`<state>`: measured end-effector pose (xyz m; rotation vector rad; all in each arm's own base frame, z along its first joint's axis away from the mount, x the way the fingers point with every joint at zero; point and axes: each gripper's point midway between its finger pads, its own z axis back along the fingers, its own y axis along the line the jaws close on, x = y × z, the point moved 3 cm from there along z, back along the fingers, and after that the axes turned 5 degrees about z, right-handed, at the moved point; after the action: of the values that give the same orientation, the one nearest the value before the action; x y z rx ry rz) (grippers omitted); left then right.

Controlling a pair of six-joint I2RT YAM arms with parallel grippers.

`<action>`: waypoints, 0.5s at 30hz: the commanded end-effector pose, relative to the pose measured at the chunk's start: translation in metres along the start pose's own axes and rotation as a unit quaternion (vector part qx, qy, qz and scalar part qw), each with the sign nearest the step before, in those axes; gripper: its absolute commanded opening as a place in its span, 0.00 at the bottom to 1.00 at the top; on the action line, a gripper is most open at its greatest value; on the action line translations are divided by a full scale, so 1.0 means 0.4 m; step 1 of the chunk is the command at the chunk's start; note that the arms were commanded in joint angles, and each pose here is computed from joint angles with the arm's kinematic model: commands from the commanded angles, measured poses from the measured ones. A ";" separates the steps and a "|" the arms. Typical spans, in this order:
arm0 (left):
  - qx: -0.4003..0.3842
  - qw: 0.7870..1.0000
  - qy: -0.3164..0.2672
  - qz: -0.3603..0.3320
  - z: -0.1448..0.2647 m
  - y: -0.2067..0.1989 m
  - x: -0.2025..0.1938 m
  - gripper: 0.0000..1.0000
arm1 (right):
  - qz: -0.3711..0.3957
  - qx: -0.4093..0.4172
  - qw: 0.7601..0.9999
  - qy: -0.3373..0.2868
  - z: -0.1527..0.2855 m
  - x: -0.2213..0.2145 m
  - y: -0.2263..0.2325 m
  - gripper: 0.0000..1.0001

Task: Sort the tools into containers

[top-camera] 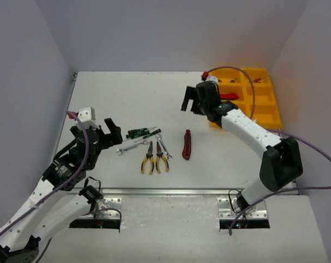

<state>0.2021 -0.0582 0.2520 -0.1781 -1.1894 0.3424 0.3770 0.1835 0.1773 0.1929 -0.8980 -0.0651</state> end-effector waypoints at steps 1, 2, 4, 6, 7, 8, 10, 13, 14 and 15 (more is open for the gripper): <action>-0.014 1.000 -0.019 0.009 0.000 -0.014 0.027 1.00 | 0.075 -0.048 0.994 0.065 0.008 -0.170 0.020 0.99; -0.015 1.000 -0.019 0.009 0.001 -0.015 0.026 1.00 | 0.077 -0.053 0.992 0.082 0.006 -0.205 0.028 0.99; -0.016 1.000 -0.019 0.009 0.001 -0.015 0.026 1.00 | 0.084 -0.056 0.989 0.103 0.000 -0.256 0.036 0.98; -0.019 1.000 -0.020 0.010 0.004 -0.016 0.028 1.00 | 0.090 -0.063 0.986 0.122 -0.016 -0.298 0.033 0.95; -0.019 1.000 -0.021 0.011 0.005 -0.015 0.028 1.00 | 0.095 -0.064 0.984 0.139 -0.026 -0.322 0.032 0.93; -0.020 0.999 -0.023 0.012 0.007 -0.014 0.030 1.00 | 0.098 -0.065 0.982 0.148 -0.033 -0.334 0.032 0.91; -0.023 0.999 -0.026 0.015 0.012 -0.013 0.033 1.00 | 0.108 -0.066 0.978 0.164 -0.047 -0.353 0.032 0.86; -0.025 0.999 -0.029 0.016 0.015 -0.012 0.036 1.00 | 0.116 -0.077 0.972 0.187 -0.065 -0.383 0.025 0.80; -0.025 0.999 -0.028 0.016 0.015 -0.013 0.035 1.00 | 0.116 -0.082 0.971 0.191 -0.069 -0.390 0.019 0.78; -0.026 0.999 -0.028 0.016 0.015 -0.013 0.035 1.00 | 0.116 -0.087 0.970 0.194 -0.072 -0.398 0.014 0.77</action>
<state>0.1986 -0.0579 0.2579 -0.2092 -1.2105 0.3418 0.2932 0.2153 0.0394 -0.0365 -0.5133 0.1425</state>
